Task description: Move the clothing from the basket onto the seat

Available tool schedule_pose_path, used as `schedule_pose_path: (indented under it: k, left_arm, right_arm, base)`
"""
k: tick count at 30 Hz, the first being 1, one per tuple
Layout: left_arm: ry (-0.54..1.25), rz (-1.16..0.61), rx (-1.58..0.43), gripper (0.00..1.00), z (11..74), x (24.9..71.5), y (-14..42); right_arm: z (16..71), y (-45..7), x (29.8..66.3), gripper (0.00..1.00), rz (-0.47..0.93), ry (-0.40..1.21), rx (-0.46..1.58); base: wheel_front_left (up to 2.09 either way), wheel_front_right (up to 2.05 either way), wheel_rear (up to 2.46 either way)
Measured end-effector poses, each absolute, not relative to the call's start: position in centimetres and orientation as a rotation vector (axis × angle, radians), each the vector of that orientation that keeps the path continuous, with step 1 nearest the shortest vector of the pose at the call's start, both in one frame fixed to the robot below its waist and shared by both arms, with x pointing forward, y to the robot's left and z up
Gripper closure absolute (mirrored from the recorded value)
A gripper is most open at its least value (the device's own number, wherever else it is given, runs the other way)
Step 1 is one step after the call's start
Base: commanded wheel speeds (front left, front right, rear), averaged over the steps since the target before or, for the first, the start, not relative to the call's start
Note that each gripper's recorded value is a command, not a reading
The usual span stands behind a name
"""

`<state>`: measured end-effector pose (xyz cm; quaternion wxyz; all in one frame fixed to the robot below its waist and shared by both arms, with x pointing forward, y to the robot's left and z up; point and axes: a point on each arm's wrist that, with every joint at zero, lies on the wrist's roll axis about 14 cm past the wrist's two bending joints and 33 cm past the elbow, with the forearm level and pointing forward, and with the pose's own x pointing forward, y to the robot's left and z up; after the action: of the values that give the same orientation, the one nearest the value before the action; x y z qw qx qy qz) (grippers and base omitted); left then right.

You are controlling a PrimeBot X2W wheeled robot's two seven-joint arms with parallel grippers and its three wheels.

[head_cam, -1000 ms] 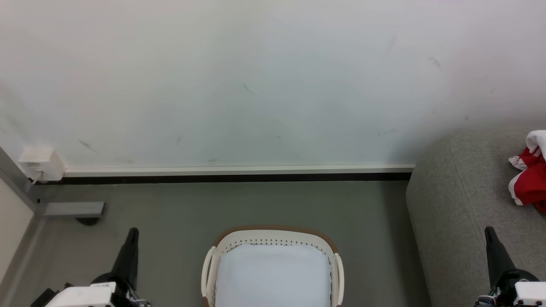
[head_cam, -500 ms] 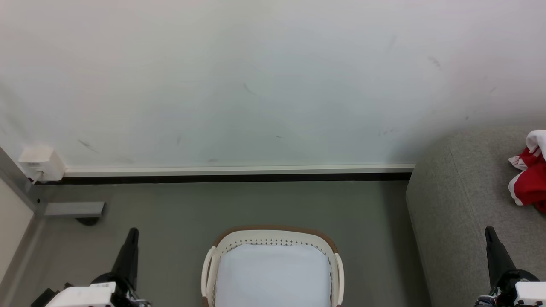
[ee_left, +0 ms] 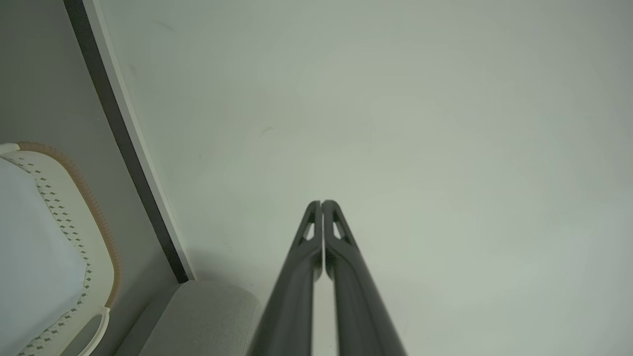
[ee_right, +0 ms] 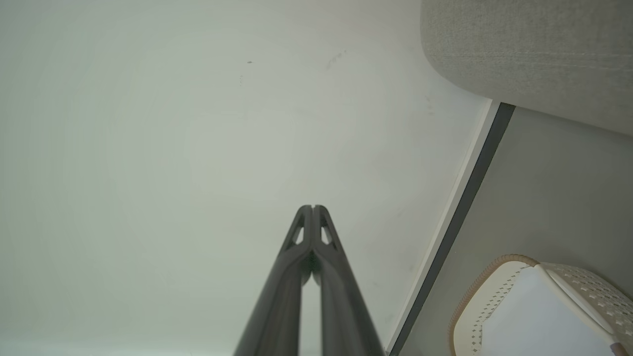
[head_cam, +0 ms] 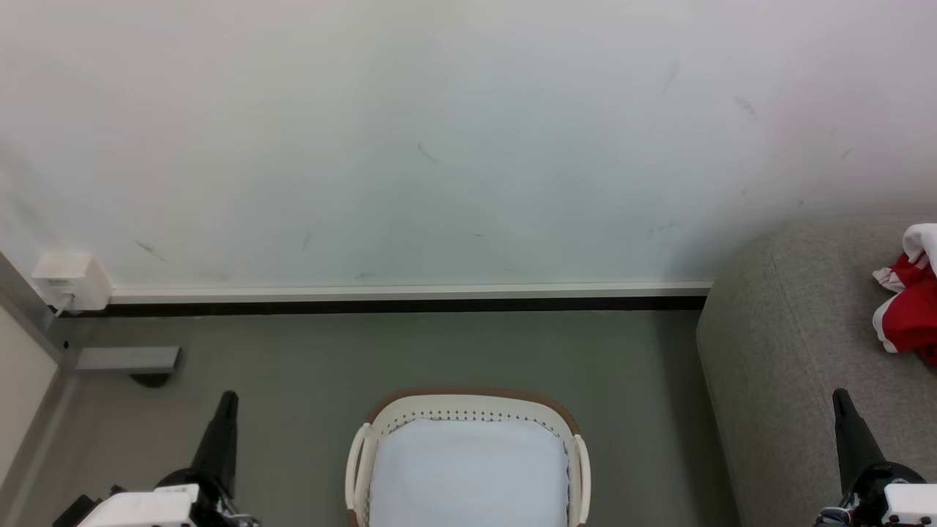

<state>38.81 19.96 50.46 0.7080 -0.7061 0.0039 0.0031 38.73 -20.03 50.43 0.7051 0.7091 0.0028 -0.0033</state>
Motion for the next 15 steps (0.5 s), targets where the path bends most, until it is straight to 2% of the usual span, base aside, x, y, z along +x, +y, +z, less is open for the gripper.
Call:
schedule_pose_path:
  k: [15]
  left_arm:
    - [0.008,0.007,-1.568,1.00,50.47,38.81,19.97]
  right_arm:
    - [50.42,-20.03,38.73,1.00,-0.008,0.006,1.575]
  base:
    - [0.00,0.00,0.00]
